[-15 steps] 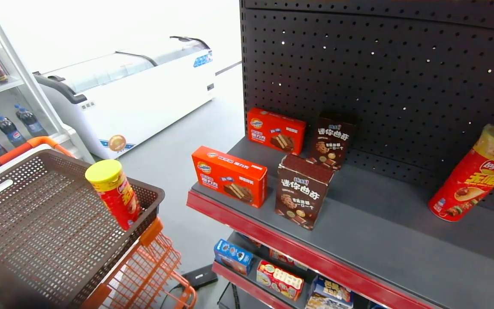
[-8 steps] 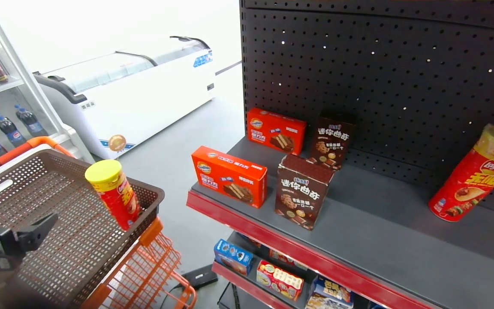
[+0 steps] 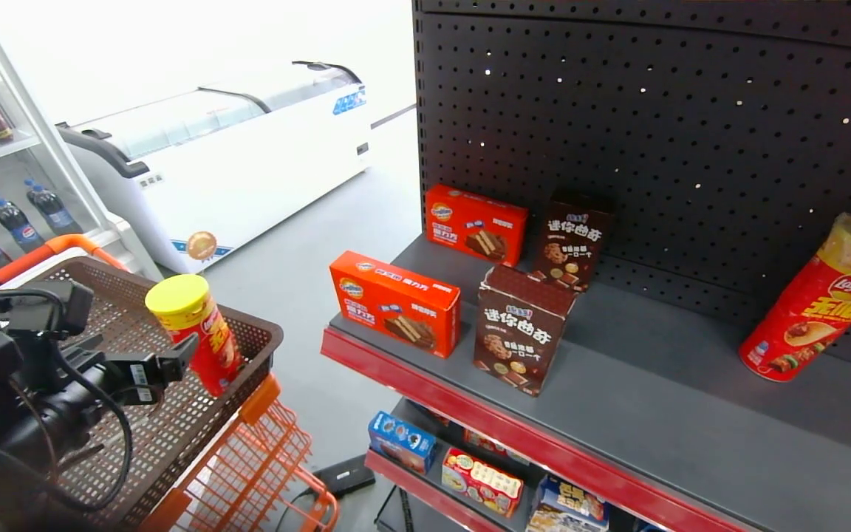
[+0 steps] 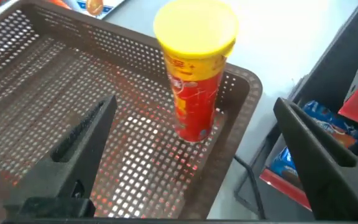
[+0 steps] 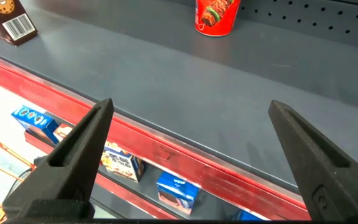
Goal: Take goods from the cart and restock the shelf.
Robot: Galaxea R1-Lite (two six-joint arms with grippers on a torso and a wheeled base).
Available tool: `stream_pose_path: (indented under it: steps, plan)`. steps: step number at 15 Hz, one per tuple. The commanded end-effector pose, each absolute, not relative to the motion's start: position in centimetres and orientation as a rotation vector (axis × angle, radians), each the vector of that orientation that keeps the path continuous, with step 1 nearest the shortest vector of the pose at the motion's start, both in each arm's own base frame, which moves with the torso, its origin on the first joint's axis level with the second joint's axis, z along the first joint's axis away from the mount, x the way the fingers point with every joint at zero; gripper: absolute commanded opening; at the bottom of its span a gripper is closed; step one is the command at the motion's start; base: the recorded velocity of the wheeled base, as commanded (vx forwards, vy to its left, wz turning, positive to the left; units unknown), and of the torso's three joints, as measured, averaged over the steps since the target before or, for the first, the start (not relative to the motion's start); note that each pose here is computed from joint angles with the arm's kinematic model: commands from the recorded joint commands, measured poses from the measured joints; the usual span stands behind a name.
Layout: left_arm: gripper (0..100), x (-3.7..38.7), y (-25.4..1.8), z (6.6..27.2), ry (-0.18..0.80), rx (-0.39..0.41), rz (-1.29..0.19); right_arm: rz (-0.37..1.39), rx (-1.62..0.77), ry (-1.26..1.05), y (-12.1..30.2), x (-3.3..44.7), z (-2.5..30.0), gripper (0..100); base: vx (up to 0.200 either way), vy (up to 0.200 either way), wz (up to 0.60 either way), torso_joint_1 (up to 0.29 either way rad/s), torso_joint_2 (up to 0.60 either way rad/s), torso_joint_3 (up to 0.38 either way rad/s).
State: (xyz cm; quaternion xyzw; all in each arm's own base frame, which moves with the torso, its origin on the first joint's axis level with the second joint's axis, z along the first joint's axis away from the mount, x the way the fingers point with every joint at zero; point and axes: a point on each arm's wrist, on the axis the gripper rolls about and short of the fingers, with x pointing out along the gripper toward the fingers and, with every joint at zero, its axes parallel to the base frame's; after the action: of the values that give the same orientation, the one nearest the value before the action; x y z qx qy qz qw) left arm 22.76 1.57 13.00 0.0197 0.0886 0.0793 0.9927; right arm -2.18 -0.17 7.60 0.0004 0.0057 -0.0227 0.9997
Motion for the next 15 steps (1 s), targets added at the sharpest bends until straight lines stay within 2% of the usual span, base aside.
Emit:
stream_pose_path:
  steps: [1, 10, 15]
  plan:
    - [100, 25.6, 1.6, 10.1, 0.261, 0.043, 0.152, -0.044, 0.001, 0.011, -0.2, -2.2, 7.6, 100, 0.000, 0.000, 0.00, 0.000, 0.00, 0.000]
    - [100, 30.7, 2.5, 7.2, 0.232, 0.040, 0.173, -0.044, 0.000, 0.011, -0.2, -2.2, 7.6, 100, 0.000, 0.000, 0.00, 0.000, 0.00, 0.000]
    - [100, 33.5, 3.3, 6.9, 0.151, 0.041, 0.193, -0.044, 0.001, 0.011, -0.2, -2.2, 7.6, 100, 0.000, 0.000, 0.00, 0.000, 0.00, 0.000]
